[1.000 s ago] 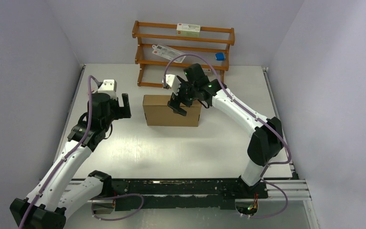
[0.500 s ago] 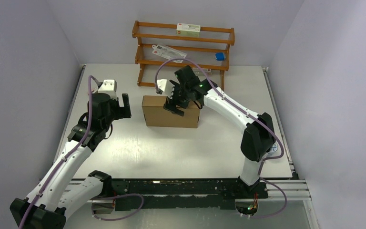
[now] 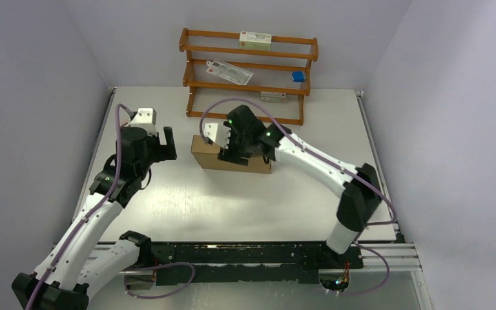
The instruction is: Fold the paper box
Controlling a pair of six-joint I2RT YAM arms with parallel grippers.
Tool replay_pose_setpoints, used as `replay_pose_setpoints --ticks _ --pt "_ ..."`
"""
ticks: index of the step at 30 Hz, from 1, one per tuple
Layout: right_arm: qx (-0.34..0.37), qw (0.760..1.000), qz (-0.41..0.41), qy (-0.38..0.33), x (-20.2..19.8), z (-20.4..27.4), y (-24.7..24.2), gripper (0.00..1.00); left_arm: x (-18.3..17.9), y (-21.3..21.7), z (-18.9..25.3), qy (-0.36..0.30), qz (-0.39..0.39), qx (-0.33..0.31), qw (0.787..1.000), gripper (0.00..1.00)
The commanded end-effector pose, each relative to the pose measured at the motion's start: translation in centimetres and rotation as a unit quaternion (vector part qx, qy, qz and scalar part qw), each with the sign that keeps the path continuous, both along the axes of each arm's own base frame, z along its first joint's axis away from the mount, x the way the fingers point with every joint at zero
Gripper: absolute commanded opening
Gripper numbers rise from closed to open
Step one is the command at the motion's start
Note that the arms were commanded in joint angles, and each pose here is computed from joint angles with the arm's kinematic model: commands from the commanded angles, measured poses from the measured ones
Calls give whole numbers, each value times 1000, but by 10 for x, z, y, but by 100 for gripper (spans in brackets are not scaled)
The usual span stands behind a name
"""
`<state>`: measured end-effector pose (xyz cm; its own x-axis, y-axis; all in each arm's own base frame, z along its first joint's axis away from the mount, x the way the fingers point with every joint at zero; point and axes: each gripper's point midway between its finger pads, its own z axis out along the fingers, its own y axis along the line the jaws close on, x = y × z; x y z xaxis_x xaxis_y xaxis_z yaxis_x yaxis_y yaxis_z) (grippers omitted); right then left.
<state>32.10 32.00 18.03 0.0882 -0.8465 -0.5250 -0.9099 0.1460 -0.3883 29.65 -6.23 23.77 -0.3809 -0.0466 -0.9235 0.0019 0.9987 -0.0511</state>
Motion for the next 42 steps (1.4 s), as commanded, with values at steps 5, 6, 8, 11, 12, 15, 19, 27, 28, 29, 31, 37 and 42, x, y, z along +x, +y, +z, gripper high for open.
replay_pose_setpoints --ticks 5,6,8,11,12,15,19,27,28,29,31,37,42 --pt "-24 978 -42 -201 -27 24 -17 70 -11 21 29 -59 51 -11 997 98" --pt "-20 973 -45 -224 -31 21 -16 70 -14 25 33 -66 58 -13 996 98" --pt "-19 964 -32 -262 -46 11 -13 68 -23 32 38 -77 70 -19 994 98" --pt "-9 948 -14 -316 -69 -6 -9 68 -35 36 41 -91 74 -32 993 98" --pt "-13 943 -8 -333 -76 -12 -8 68 -39 37 41 -93 73 -36 992 98" --pt "-48 930 2 -366 -90 -38 -12 69 -49 40 37 -93 73 -43 992 98" --pt "-70 928 5 -366 -100 -67 -12 75 -59 41 29 -85 71 -46 993 98" --pt "-85 959 -11 -269 -127 -96 -2 99 -67 43 25 -90 64 -43 993 98" --pt "-87 964 -16 -251 -131 -98 -2 100 -67 43 26 -90 63 -42 993 98" --pt "-89 969 -18 -231 -135 -99 -2 100 -67 43 26 -91 63 -41 993 98" --pt "-85 977 -22 -193 -143 -98 0 100 -66 43 25 -91 61 -38 993 98" --pt "-20 993 -19 -115 -166 -75 11 100 -66 41 25 -95 54 -40 993 98" --pt "43 991 -87 -89 -156 -56 23 100 -66 39 24 -95 50 -42 993 98"
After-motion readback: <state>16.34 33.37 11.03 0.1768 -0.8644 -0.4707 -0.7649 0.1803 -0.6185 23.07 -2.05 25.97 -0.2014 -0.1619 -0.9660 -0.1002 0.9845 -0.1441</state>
